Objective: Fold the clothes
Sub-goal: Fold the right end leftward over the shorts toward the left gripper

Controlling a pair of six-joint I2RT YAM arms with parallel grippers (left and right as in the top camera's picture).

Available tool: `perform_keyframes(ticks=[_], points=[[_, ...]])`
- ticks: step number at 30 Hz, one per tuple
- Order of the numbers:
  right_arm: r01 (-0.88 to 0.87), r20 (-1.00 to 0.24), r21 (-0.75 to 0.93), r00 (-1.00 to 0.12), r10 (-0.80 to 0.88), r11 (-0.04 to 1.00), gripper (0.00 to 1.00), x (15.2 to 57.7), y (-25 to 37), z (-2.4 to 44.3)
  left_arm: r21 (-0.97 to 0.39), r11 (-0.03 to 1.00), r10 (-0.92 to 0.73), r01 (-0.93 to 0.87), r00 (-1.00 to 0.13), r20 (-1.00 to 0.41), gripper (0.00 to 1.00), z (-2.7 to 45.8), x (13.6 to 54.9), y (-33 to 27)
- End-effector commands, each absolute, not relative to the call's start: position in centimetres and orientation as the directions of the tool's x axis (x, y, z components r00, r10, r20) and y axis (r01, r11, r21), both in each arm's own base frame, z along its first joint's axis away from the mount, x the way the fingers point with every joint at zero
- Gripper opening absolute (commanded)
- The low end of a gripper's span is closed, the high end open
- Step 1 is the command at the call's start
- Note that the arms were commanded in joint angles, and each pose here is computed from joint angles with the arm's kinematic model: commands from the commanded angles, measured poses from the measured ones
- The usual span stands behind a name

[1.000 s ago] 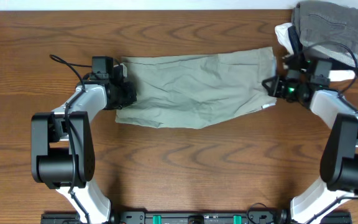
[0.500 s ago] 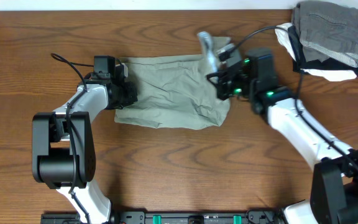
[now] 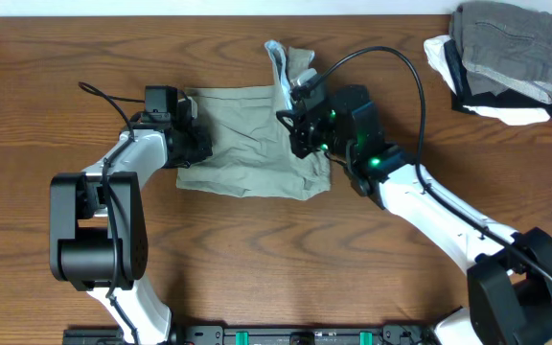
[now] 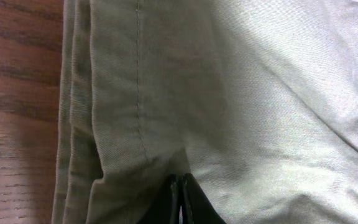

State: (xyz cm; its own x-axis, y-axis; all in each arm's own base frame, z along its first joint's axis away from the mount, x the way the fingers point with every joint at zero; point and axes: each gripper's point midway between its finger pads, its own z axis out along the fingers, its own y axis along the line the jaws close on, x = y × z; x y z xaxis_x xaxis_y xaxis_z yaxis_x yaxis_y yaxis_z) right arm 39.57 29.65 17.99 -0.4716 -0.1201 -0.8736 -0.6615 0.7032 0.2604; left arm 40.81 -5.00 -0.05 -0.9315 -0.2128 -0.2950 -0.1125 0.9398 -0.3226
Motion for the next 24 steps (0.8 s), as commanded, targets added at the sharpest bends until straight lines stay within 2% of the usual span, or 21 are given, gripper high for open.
perform_keyframes(ticks=[1,9,24], points=[[-0.652,-0.866,0.295,-0.492,-0.093,0.698,0.01,39.7,31.3,17.1,-0.277,0.948,-0.221,-0.157,-0.95,-0.221,0.06,-2.9,39.1,-4.6],[-0.66,-0.85,0.345,-0.522,-0.077,0.668,0.01,39.1,34.0,14.9,-0.277,0.948,-0.221,-0.157,-0.95,-0.221,0.06,-2.9,39.1,-4.6],[-0.684,-0.872,0.354,-0.487,-0.038,0.637,0.02,37.6,37.8,15.1,-0.277,0.948,-0.221,-0.156,-0.95,-0.221,0.06,-2.9,39.2,-4.6]])
